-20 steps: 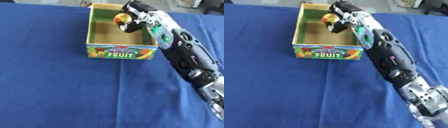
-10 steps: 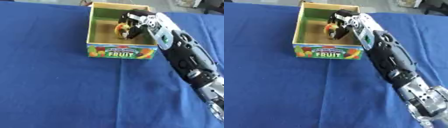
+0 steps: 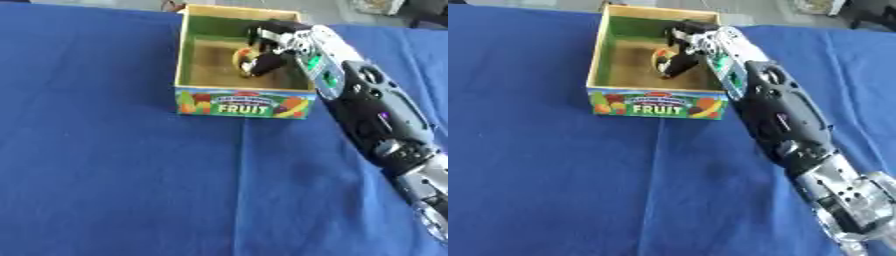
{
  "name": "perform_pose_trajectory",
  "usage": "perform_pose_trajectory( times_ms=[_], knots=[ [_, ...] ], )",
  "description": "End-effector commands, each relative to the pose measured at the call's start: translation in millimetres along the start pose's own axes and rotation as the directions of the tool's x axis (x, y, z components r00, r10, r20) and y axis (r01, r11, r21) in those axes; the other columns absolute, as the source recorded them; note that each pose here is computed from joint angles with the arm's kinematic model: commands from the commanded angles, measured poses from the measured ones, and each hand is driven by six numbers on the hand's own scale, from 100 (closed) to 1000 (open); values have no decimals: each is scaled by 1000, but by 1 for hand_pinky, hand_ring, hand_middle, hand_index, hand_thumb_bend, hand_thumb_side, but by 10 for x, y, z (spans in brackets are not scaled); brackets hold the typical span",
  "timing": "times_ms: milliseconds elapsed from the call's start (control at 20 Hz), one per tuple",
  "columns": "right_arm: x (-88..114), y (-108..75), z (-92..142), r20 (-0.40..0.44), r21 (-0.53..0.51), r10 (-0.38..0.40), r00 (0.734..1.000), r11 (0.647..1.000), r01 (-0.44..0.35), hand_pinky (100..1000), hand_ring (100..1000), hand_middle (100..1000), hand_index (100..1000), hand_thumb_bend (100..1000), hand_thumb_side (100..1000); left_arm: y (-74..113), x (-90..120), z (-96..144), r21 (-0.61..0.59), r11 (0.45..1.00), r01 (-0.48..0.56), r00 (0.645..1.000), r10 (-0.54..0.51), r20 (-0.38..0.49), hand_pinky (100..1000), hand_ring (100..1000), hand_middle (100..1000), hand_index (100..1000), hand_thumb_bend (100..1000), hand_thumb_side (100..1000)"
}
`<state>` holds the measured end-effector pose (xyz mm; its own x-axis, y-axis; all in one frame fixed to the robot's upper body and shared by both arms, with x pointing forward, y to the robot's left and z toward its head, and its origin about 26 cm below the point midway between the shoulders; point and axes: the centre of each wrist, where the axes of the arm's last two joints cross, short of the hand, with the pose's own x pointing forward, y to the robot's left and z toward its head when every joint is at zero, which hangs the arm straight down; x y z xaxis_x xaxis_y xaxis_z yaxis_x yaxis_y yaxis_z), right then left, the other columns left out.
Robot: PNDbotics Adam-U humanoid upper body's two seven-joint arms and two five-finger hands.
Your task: Pick up objects on the table and place them in the box.
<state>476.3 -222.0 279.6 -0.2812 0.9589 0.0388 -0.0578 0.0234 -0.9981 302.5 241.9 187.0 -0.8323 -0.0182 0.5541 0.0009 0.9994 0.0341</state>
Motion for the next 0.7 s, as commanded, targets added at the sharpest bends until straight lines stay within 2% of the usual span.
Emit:
perform_pose_trajectory(
  times_ms=[50, 300, 550, 700],
  knots=[
    [-13, -333, 141, 9, -113, 35, 999, 993, -34, 756, 744, 807, 972, 100, 441, 8, 53, -39, -4, 1000, 0, 1000, 0, 24, 450, 569, 572, 786, 100, 979],
    [2, -555, 369, 63, -181, 42, 997, 983, -30, 751, 732, 802, 966, 100, 441, 22, 49, -26, 1, 1000, 3, 1000, -3, 19, 451, 569, 572, 786, 100, 978],
    [0, -739, 699, 142, -247, 10, 990, 969, 26, 745, 715, 797, 959, 100, 473, 38, 46, -13, 8, 1000, 6, 1000, -6, 15, 452, 569, 573, 786, 100, 976],
    [7, -836, 1000, 173, -325, 36, 984, 946, 22, 745, 713, 793, 950, 100, 420, 49, 45, -8, 15, 1000, 8, 1000, -8, 14, 452, 569, 573, 786, 100, 974]
  ],
)
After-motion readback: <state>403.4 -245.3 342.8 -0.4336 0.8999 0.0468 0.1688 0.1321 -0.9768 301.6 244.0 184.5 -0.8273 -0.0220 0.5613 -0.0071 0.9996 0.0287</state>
